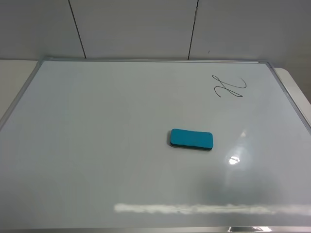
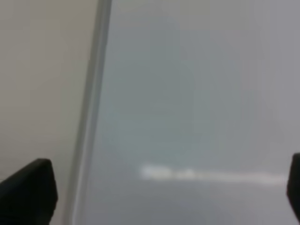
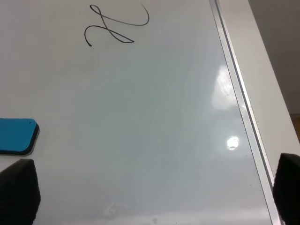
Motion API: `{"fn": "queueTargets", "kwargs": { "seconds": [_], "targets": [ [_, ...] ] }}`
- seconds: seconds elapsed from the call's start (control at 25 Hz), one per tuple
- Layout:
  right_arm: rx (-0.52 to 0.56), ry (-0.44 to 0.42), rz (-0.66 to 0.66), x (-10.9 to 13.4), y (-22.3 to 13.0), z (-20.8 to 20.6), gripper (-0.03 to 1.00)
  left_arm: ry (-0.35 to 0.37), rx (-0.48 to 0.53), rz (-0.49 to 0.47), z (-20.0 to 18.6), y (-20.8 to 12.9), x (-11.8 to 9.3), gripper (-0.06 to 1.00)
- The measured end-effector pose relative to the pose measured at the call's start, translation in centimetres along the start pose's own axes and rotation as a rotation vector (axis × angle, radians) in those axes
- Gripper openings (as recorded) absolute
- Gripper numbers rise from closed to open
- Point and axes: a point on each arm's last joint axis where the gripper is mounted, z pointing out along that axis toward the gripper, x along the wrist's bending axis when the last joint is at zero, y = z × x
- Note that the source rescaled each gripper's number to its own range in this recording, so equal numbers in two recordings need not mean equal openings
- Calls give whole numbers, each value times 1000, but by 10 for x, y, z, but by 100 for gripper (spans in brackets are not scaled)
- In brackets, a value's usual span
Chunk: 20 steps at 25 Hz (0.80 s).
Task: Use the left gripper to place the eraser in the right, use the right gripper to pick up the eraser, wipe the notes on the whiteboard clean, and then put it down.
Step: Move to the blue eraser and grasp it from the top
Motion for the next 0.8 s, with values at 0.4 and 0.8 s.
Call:
{"fn": "queueTargets", "kwargs": {
  "seconds": [0.4,0.8],
  "targets": [
    [0,0,0,0,0,0,100,47,-181,-32,-19,-15,6,100],
    [0,0,0,0,0,0,100,119,-188,-73,-20,-16,6,100]
  ]
}}
